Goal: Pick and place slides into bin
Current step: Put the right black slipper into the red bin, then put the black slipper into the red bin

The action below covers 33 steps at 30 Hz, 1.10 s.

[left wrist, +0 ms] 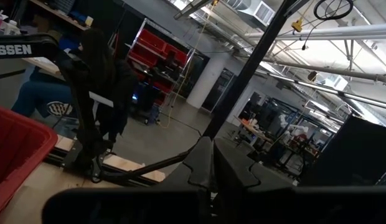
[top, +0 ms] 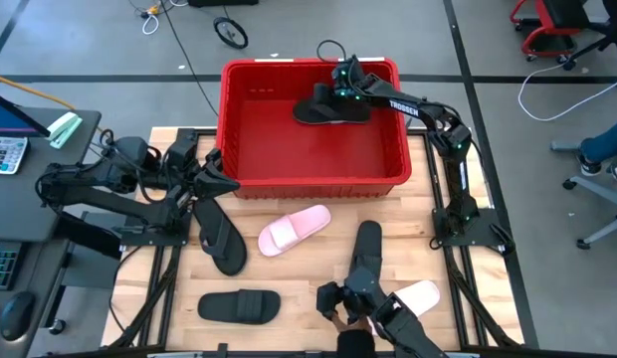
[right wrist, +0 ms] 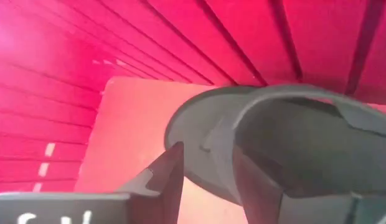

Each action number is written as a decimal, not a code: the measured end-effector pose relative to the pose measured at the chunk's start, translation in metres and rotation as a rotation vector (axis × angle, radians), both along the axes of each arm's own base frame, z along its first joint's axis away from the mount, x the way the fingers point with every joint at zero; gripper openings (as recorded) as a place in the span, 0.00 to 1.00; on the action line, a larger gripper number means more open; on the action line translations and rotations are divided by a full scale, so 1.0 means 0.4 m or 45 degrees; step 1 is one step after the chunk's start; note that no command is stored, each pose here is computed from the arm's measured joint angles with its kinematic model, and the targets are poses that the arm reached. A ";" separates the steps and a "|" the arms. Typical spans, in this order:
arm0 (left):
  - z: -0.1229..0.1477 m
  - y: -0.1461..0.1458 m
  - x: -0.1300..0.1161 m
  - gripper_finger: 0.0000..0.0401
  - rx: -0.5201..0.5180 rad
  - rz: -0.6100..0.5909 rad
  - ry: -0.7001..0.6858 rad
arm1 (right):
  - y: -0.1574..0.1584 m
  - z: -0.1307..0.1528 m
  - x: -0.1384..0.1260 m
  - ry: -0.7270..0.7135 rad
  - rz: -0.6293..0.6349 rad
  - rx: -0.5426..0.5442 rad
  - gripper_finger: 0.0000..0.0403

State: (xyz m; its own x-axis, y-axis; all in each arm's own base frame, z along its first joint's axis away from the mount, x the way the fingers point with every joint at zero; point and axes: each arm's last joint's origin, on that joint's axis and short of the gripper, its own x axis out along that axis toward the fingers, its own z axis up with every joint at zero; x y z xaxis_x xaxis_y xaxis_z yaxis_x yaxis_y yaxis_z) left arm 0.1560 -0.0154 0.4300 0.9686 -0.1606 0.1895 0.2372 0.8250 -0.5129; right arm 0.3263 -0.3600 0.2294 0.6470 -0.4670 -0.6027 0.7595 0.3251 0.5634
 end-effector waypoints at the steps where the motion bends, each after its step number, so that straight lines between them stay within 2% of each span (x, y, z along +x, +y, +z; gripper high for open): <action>1: 0.000 0.000 0.000 0.05 0.000 0.000 0.000 | 0.001 0.000 0.001 0.008 -0.010 -0.005 0.35; 5: 0.000 0.000 0.000 0.03 -0.014 -0.003 0.003 | 0.003 -0.010 -0.007 0.098 -0.087 0.000 0.35; 8: -0.002 0.000 0.000 0.02 -0.039 -0.008 0.015 | 0.006 -0.016 -0.012 0.093 -0.078 0.067 0.35; 10: -0.003 0.000 0.001 0.02 -0.038 -0.008 0.025 | 0.025 -0.019 0.003 0.064 0.039 0.123 0.35; 14: -0.004 0.000 0.000 0.02 -0.025 -0.005 0.025 | 0.108 0.004 0.063 0.059 0.351 0.092 0.35; 17: -0.006 0.000 0.001 0.05 0.031 0.002 0.026 | 0.183 0.091 0.093 0.015 0.524 -0.060 0.34; 20: -0.012 -0.005 0.001 0.07 0.042 -0.042 0.060 | 0.271 0.217 0.091 -0.070 0.646 -0.234 0.34; 23: -0.025 -0.013 0.001 0.09 0.061 -0.091 0.122 | 0.393 0.340 0.083 -0.179 0.767 -0.356 0.34; 27: -0.069 -0.023 0.000 0.12 0.035 -0.148 0.367 | 0.569 0.473 0.046 -0.306 0.968 -0.516 0.34; 30: -0.124 -0.030 -0.003 0.15 -0.067 -0.152 0.687 | 0.678 0.540 0.003 -0.336 1.054 -0.647 0.34; 33: -0.186 -0.032 -0.006 0.19 -0.199 -0.090 1.054 | 0.768 0.582 -0.035 -0.345 1.107 -0.753 0.34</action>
State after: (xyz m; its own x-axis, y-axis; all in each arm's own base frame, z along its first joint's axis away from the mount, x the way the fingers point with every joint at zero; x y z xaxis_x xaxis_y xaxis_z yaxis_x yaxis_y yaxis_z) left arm 0.1536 -0.0280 0.3558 0.7933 -0.2573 -0.5518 -0.2169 0.7274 -0.6510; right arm 0.3124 -0.0527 0.4622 0.9743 0.0463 -0.2204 0.0118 0.9668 0.2551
